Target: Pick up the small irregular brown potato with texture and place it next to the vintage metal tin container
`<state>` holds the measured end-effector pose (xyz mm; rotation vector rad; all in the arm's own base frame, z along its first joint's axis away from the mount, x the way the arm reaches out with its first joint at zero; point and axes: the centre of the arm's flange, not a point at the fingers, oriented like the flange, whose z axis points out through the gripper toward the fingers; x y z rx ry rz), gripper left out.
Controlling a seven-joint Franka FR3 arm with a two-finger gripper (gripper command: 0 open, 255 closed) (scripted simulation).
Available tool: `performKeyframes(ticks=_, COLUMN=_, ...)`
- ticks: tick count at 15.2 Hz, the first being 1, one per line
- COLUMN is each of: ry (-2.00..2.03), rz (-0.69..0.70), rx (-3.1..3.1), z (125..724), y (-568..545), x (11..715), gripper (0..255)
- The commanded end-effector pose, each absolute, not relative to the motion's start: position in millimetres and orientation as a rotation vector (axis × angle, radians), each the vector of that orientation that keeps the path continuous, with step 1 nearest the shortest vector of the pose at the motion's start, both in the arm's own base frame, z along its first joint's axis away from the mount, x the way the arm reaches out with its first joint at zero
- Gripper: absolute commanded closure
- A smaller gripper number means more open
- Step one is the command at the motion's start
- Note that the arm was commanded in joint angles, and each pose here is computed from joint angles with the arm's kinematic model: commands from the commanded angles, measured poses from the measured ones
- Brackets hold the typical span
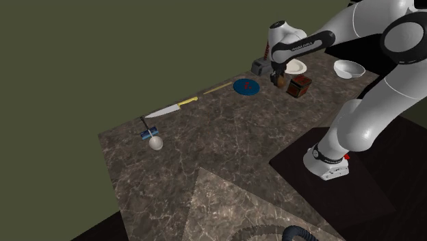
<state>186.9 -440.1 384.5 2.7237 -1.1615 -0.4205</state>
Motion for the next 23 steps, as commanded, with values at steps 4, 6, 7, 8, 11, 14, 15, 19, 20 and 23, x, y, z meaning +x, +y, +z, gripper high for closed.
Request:
performKeyframes(ticks=4, ry=-1.161, rz=-0.42, rx=2.724, z=358, y=-440, x=187, gripper=255)
performKeyframes(ticks=6, ry=-1.161, rz=-0.42, rx=2.724, z=348, y=-440, x=187, gripper=255)
performKeyframes(ticks=7, ry=-1.161, rz=-0.42, rx=2.724, z=342, y=-440, x=187, gripper=255)
performKeyframes(ticks=8, ry=-1.161, rz=-0.42, rx=2.724, z=337, y=-440, x=187, gripper=255)
performKeyframes(ticks=11, ry=-1.161, rz=-0.42, rx=2.724, z=332, y=-440, x=187, gripper=255)
performKeyframes(ticks=14, ry=-1.161, rz=-0.42, rx=2.724, z=332, y=-440, x=187, gripper=255)
performKeyframes(ticks=15, ry=-1.161, rz=-0.42, rx=2.724, z=332, y=-440, x=187, gripper=255)
performKeyframes(ticks=19, ry=-1.161, rz=-0.42, rx=2.724, z=332, y=-440, x=187, gripper=0)
performKeyframes(ticks=20, ry=-1.161, rz=-0.42, rx=2.724, z=332, y=-440, x=187, gripper=0)
performKeyframes(ticks=23, ry=-1.161, rz=-0.42, rx=2.724, z=344, y=-439, x=191, gripper=0)
